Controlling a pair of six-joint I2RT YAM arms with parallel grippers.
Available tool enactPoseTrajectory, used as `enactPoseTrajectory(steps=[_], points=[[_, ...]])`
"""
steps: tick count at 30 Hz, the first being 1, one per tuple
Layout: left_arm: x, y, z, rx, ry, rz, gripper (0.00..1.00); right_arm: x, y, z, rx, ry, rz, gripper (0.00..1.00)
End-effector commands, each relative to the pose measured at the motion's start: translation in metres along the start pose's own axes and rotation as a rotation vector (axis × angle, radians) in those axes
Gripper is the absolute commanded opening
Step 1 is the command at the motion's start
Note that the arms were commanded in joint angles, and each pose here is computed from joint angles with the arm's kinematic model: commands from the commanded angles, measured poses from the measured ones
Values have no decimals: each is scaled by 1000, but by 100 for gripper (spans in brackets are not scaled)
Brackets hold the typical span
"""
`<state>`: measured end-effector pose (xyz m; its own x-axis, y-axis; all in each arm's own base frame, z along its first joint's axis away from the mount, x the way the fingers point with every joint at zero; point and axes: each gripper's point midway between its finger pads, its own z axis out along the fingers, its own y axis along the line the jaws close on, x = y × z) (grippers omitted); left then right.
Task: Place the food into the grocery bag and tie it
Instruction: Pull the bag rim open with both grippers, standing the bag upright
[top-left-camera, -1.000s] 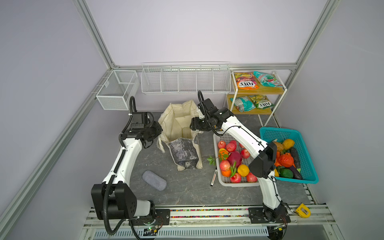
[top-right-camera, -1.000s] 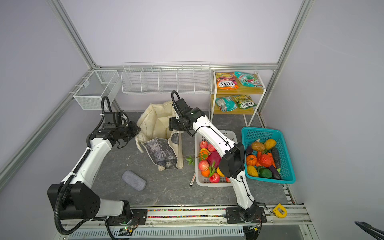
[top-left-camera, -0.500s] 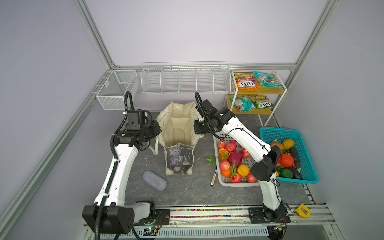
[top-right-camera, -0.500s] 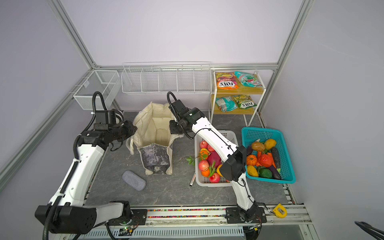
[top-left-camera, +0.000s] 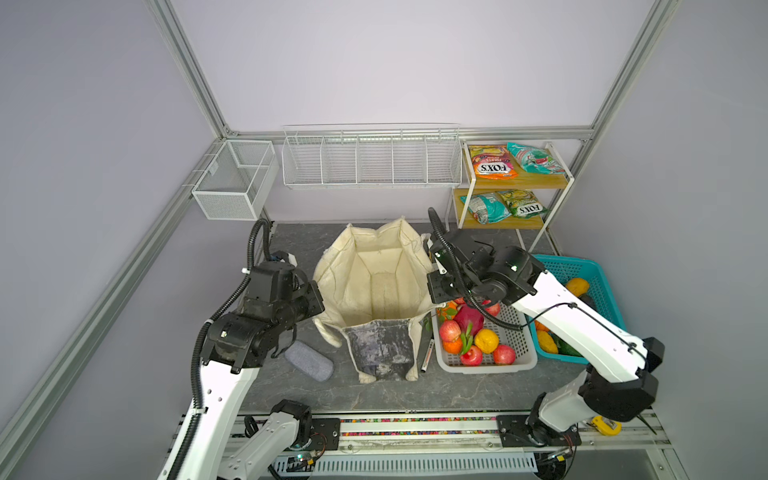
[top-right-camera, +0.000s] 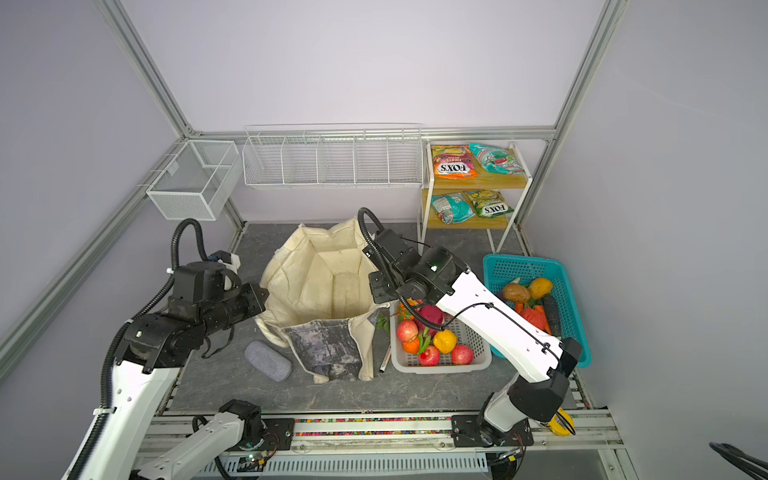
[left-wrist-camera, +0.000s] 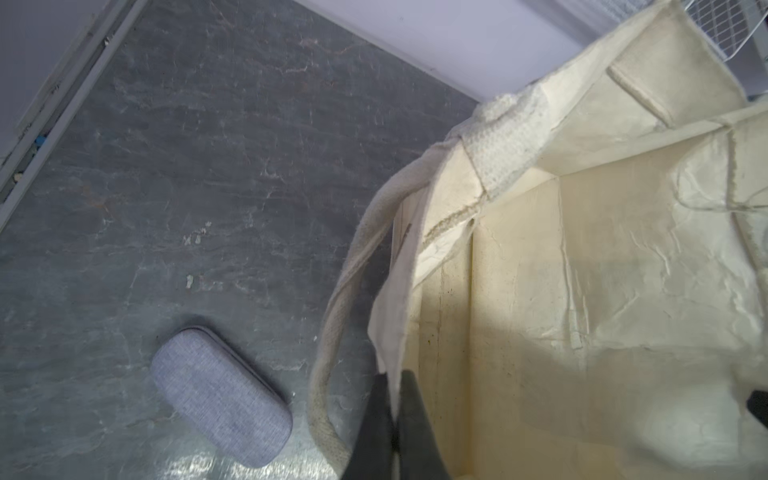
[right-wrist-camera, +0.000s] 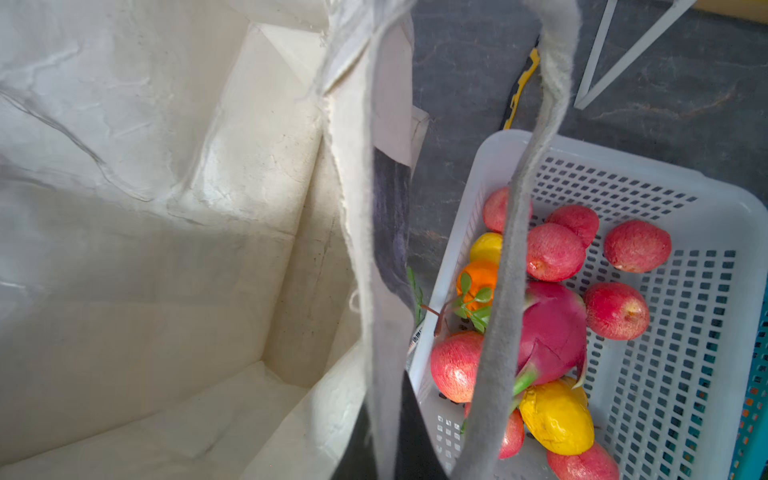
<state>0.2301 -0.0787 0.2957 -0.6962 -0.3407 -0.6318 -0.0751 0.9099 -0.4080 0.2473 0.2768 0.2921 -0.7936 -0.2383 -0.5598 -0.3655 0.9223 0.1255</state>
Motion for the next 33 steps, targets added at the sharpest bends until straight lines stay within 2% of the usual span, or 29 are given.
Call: enactPoseTrajectory(steps=[1,8,16,27,33], points=[[8,11,-6,-41,-22,-24,0,5,0,1,7,-33,7,7],[34,18,10,-47,42,17,0,35,7,21,38,6,-5,7],[54,31,28,-61,71,78,0,44,21,42,78,26,-19,8],[36,5,39,5,68,124,0,21,25,37,112,-28,-22,15],[35,5,37,9,65,132,0,22,23,35,100,-39,-17,27]])
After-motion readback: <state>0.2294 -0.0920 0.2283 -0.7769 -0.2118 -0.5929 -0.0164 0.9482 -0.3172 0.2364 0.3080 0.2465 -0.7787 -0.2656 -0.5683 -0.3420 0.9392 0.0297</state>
